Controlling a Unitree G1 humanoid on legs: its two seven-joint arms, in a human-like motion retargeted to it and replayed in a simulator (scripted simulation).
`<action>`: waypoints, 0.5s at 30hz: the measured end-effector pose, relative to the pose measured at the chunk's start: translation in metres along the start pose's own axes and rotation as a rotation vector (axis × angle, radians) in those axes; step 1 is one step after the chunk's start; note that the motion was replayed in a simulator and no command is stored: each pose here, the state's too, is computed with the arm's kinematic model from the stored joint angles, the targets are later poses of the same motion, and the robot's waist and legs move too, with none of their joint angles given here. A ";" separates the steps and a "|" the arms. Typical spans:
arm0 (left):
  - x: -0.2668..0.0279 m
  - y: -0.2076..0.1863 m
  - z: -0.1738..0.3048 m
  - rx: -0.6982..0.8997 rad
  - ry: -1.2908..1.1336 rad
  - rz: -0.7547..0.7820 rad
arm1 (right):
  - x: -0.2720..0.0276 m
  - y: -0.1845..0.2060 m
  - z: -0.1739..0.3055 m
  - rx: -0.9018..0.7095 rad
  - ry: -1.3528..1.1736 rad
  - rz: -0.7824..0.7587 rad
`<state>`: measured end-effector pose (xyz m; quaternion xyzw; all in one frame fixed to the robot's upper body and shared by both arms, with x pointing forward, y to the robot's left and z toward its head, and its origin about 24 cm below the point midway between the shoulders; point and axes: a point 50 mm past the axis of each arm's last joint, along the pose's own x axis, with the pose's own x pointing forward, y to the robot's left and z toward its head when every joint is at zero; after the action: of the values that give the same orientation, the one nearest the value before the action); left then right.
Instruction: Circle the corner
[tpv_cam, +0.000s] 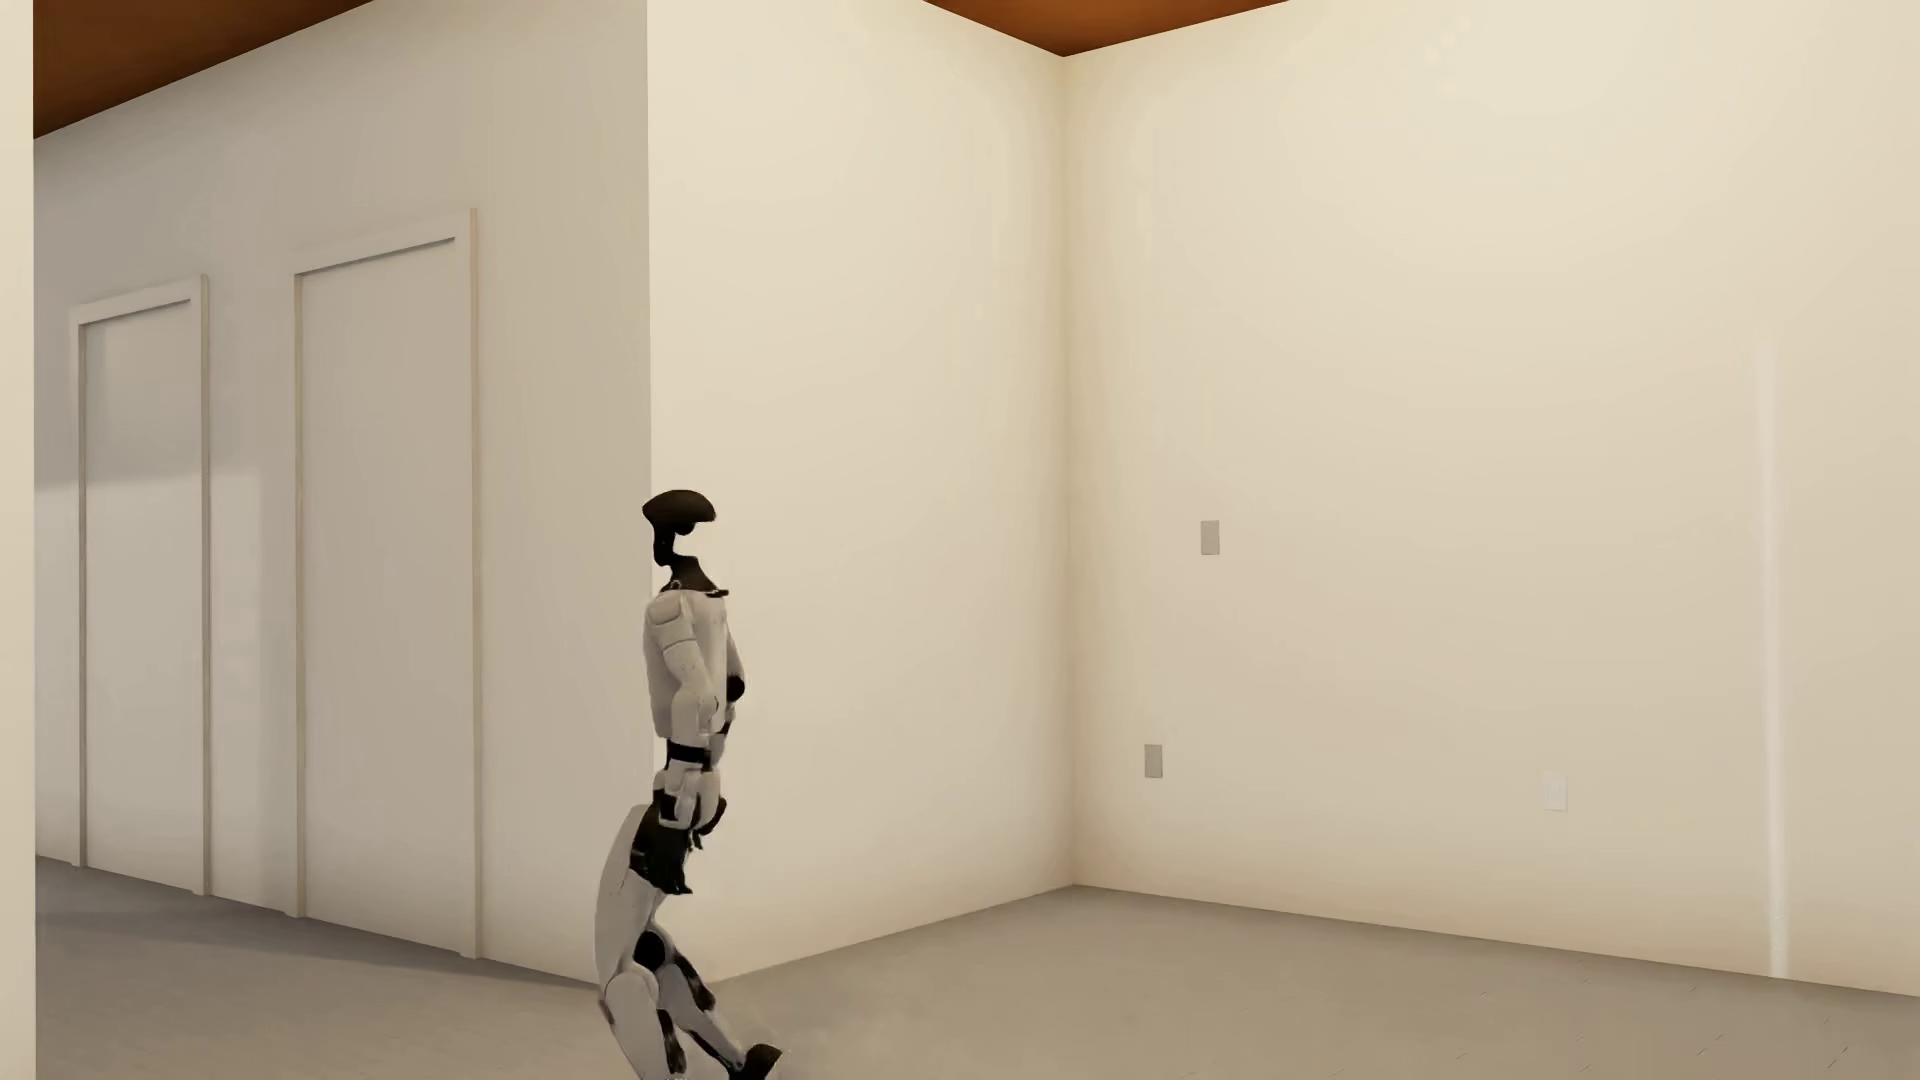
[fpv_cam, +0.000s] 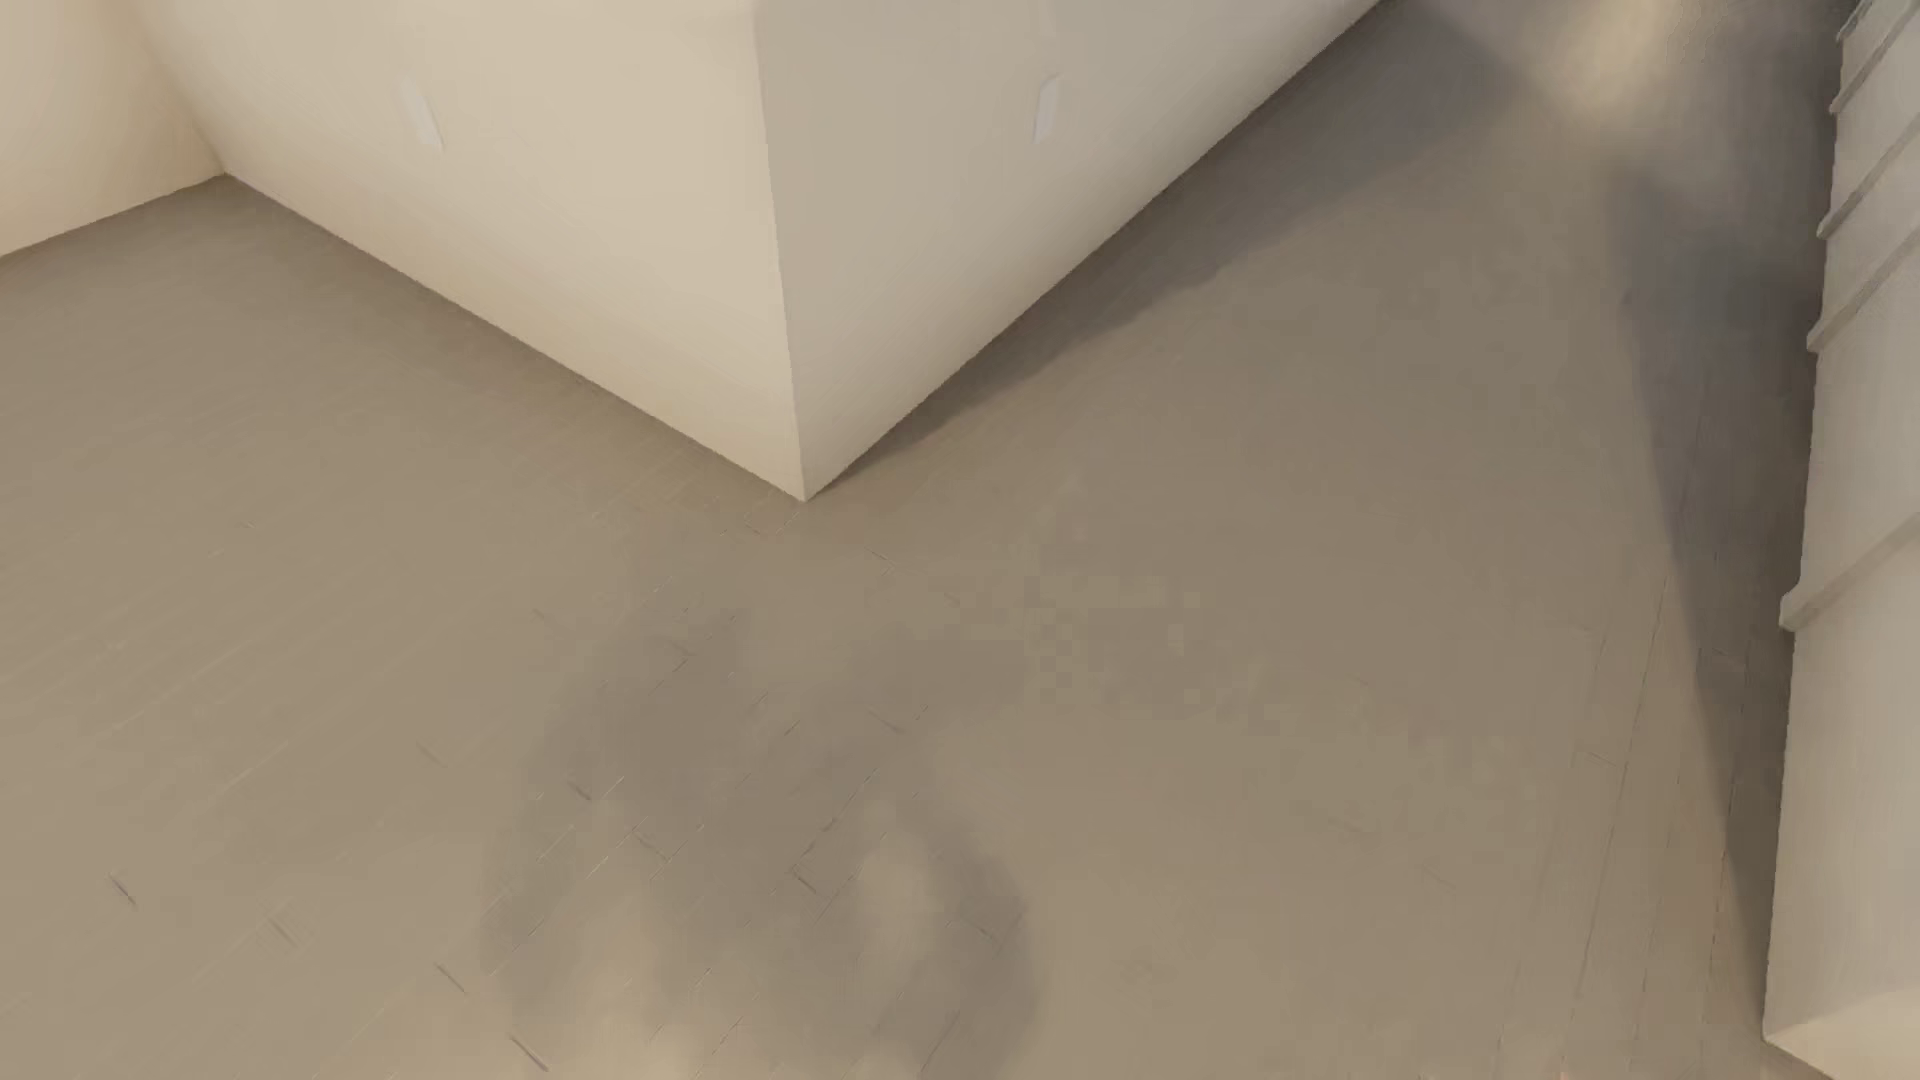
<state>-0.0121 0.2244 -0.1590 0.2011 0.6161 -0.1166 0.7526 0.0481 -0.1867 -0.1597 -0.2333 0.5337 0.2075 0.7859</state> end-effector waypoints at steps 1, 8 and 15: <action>0.000 0.001 0.008 -0.005 -0.038 0.003 | -0.002 0.010 -0.013 -0.014 0.046 0.031; 0.000 0.039 0.054 0.038 -0.195 0.092 | -0.043 0.040 -0.104 -0.018 0.335 0.110; 0.003 0.008 0.022 0.053 -0.070 0.006 | -0.011 0.002 -0.035 -0.035 0.101 0.016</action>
<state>0.0110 0.2219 -0.1573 0.2187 0.5855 -0.1379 0.7684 0.0175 -0.2066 -0.1606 -0.2530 0.5709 0.2108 0.7521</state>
